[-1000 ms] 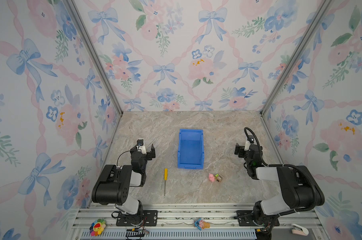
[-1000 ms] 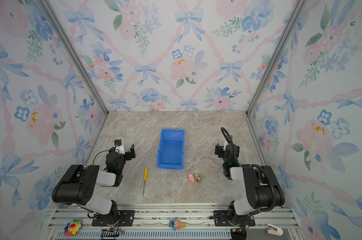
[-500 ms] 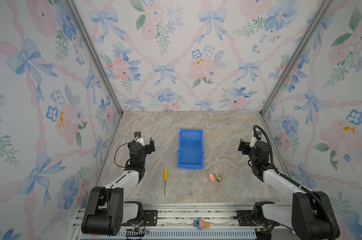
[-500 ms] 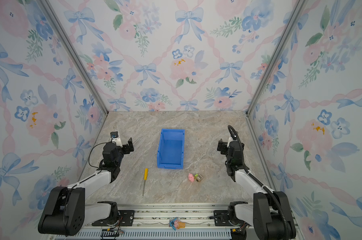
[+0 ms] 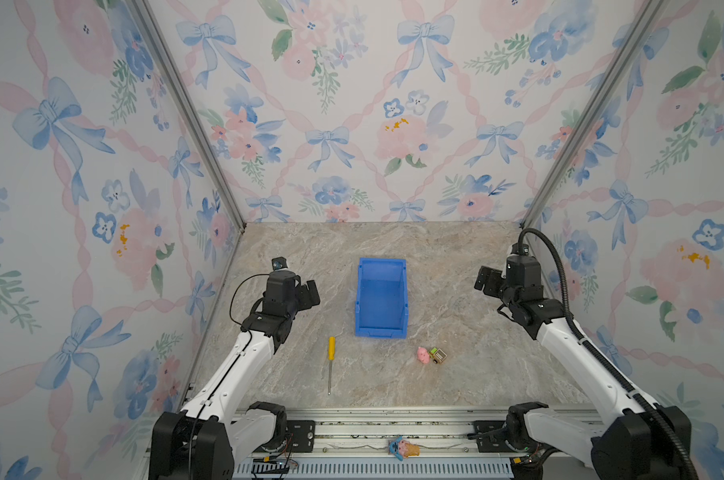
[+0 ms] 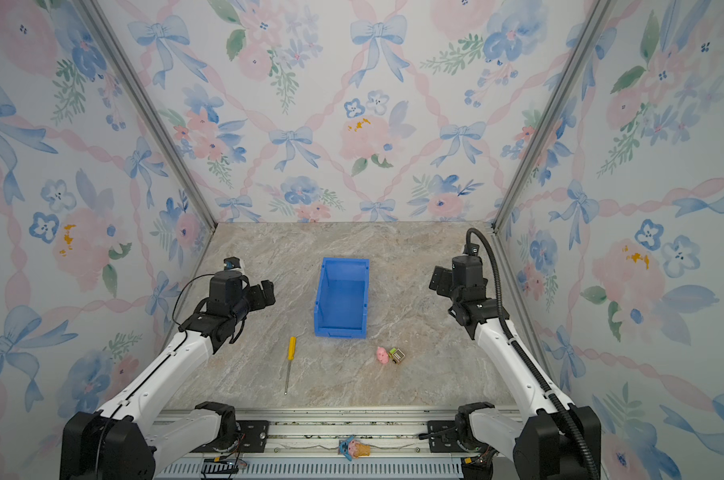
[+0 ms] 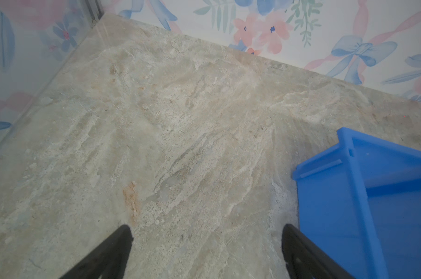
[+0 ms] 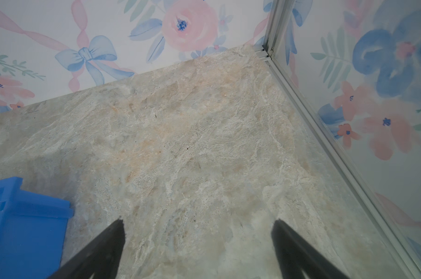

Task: Put the screwdriver in the bin
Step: 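Move the left gripper toward the yellow screwdriver while the right arm rises forward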

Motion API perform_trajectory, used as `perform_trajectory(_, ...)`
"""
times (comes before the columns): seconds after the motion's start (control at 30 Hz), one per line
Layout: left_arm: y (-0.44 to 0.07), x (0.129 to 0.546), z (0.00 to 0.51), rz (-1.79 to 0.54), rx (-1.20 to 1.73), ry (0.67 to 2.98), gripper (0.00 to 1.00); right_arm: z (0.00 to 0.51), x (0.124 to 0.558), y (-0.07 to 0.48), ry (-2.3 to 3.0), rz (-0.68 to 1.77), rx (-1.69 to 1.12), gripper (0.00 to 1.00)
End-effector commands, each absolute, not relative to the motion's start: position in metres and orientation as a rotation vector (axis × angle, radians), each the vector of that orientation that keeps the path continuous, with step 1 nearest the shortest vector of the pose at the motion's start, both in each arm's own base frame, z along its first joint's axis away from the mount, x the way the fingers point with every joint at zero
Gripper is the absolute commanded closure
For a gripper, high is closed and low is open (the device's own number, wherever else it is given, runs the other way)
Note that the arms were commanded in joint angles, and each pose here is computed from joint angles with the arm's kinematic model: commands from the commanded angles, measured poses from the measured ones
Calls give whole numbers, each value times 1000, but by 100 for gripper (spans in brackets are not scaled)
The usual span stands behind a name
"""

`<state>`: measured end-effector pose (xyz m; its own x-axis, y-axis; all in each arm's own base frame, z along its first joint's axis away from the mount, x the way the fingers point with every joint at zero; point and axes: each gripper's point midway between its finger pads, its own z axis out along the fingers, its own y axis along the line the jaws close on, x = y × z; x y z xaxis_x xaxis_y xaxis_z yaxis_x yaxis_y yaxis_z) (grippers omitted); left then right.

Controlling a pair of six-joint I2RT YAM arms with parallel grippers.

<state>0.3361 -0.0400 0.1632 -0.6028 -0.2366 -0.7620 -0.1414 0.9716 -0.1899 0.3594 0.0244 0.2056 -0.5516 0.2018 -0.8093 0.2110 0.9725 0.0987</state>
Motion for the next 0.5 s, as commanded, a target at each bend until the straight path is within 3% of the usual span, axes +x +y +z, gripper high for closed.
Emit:
perform_trajectory(0.0, -61, 316, 160, -236, -246, 2349, 2, 191, 341, 40, 2290, 3, 281, 3)
perform_trajectory(0.23, -95, 295, 130, -367, -176, 2551, 2, 197, 329, 79, 2306, 79, 229, 3)
perform_trajectory(0.47, -111, 273, 99, -331, -101, 2727, 3, 205, 317, 125, 2299, 156, 89, 3)
